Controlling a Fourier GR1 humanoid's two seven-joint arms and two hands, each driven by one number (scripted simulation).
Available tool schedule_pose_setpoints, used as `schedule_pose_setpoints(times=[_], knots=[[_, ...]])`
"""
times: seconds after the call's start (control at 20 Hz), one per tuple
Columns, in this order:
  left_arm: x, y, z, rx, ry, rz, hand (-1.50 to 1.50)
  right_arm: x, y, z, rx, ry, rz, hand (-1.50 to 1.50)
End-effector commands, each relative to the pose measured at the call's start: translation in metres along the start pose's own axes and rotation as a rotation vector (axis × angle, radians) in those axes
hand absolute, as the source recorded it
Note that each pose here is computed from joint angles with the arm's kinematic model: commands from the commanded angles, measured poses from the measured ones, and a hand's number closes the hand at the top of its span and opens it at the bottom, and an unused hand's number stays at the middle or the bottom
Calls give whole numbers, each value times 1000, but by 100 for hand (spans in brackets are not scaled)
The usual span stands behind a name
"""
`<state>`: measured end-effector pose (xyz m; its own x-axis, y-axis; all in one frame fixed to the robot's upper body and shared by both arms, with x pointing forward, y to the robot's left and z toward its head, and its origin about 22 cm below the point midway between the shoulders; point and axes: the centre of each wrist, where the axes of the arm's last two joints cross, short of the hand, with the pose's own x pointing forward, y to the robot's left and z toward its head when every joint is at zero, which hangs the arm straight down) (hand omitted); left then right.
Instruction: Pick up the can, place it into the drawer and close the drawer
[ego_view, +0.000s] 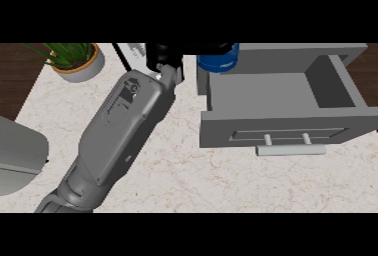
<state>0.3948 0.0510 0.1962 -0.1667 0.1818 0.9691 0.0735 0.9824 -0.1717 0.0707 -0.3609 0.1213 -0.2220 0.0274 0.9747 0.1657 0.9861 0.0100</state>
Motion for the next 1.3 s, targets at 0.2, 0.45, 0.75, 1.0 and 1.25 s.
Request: schedule_pose_setpoints(times=[0.2,0.45,0.75,1.0,1.25], knots=[[-5,-35,-11,2,16,-35,150,-17,-10,-1,12,11,-21,-150],[7,-47,-25,0,39,-16,150,-6,-1,-12,2,3,-17,-150],[-1,-53,-26,-17,48,-32,150,-9,0,-9,-1,-14,-12,-150],[-8,-65,-22,10,58,-77,150,2,8,-6,9,6,8,-150],[-20,-59,-27,52,71,-81,150,0,4,-19,48,-15,-20,-150]])
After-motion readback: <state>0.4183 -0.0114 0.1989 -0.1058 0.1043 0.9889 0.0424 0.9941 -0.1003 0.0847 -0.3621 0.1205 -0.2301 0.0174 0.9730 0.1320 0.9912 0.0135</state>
